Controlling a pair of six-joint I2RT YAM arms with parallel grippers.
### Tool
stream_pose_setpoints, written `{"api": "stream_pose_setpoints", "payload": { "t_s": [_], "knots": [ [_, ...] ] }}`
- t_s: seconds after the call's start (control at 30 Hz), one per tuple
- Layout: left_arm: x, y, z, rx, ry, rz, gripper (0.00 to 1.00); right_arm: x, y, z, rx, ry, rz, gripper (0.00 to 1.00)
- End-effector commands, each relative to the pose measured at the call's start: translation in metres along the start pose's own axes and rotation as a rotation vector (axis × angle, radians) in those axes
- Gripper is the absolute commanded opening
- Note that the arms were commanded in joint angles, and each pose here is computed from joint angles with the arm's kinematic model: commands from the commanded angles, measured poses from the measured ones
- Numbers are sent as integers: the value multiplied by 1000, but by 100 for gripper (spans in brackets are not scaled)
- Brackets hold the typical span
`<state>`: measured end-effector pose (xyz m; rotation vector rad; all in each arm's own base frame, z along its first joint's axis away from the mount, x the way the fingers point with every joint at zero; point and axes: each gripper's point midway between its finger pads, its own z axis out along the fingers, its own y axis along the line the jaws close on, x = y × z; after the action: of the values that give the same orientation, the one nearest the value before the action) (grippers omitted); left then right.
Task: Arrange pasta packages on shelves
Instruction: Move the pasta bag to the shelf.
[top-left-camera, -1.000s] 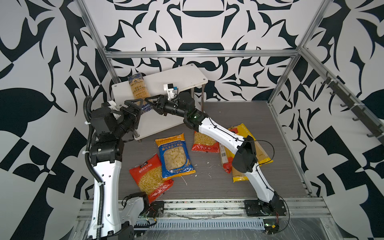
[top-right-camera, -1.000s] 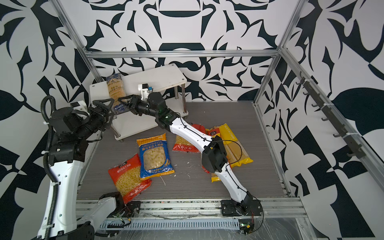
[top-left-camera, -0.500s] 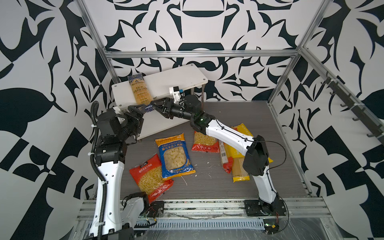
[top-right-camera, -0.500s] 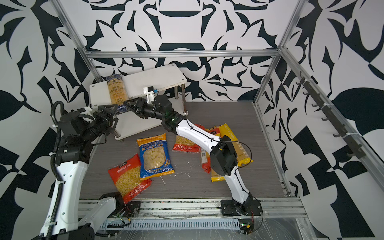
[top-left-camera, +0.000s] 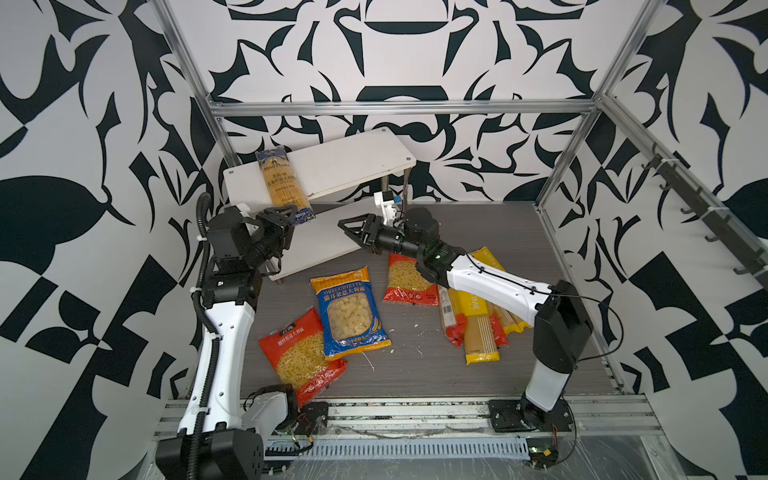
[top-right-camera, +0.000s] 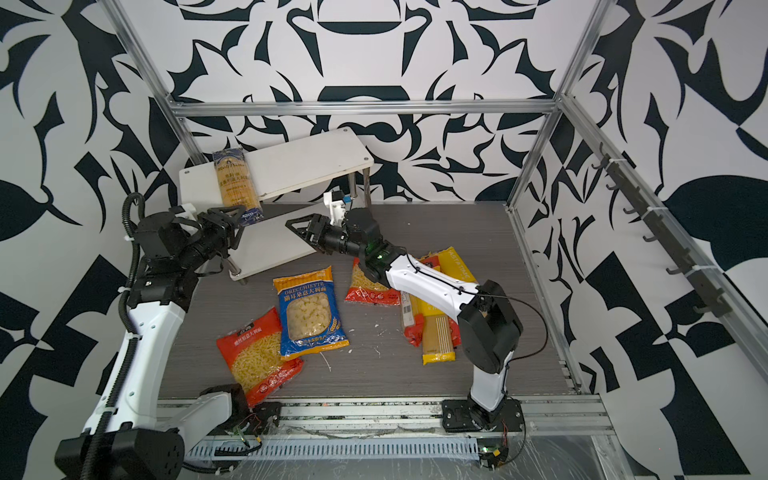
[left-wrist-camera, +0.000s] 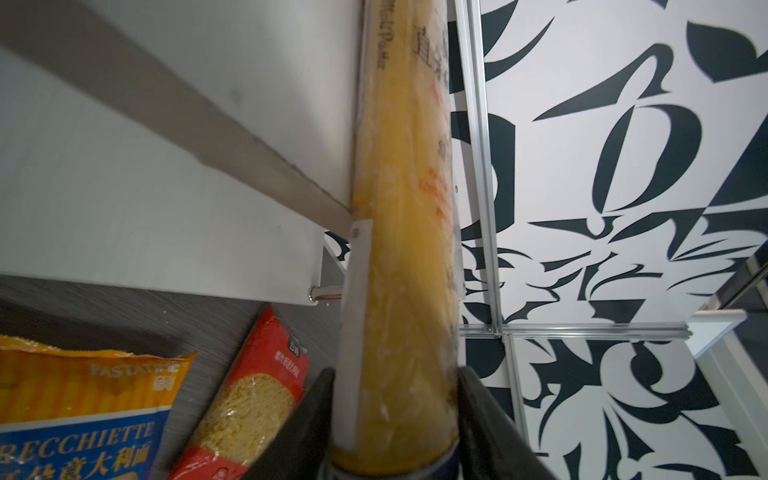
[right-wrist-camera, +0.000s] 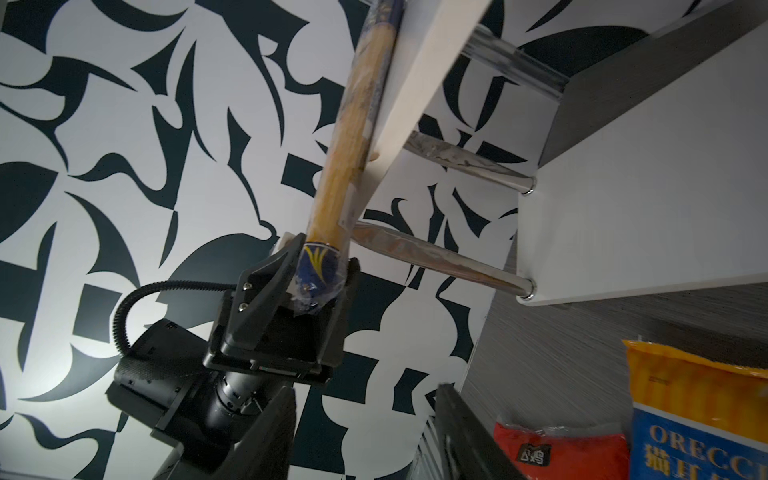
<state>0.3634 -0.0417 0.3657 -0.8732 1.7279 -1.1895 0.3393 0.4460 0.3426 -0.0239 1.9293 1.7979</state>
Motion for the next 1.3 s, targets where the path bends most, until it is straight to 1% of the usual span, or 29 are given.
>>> {"api": "stream_pose_setpoints", "payload": {
  "t_s": [0.0, 0.03, 0.13, 0.23, 0.37, 0.5, 0.7, 0.83, 0.93, 1.07, 1.17, 1.2, 1.23, 1.27],
  "knots": [
    [-10, -13, -3, 4, -42, 32, 34, -7, 21, -16, -57, -46, -64, 57],
    [-13, -16, -7, -7, -51, 43, 28, -6, 16, -19, -48, -47, -62, 57],
    [-21, -27, -18, -22, -61, 63, 15, -2, 4, -28, -28, -53, -54, 57],
    [-32, -25, -29, -45, -77, 53, 12, -1, -6, -36, -12, -70, -51, 57],
    [-62, -24, -47, -29, -111, 4, 6, 1, -13, -39, -8, -58, -43, 57],
    [-78, -31, -56, -2, -121, 2, 6, 4, -16, -42, -10, -57, -44, 57],
    [-74, -33, -51, 14, -68, 21, 5, 8, -30, -44, -1, -54, -18, 56],
    [-72, -28, -47, 23, -37, 49, 5, 8, -31, -44, -2, -54, -17, 56],
    [-76, -22, -41, 32, -21, 48, 3, 8, -32, -44, -2, -53, -16, 55],
    [-78, -18, -44, 18, -17, 51, 2, 8, -32, -45, -1, -53, -17, 55],
    [-72, -15, -46, 7, 2, 53, 5, 8, -34, -45, 3, -55, -16, 55],
    [-79, -9, -50, 0, -14, 40, 5, 8, -34, -44, 3, -54, -16, 55],
    [-77, -7, -50, -3, -6, 33, 8, 8, -35, -43, 3, -53, -13, 55],
    [-77, -6, -50, -4, -6, 31, 13, 8, -35, -42, 0, -51, -12, 55]
  ]
}}
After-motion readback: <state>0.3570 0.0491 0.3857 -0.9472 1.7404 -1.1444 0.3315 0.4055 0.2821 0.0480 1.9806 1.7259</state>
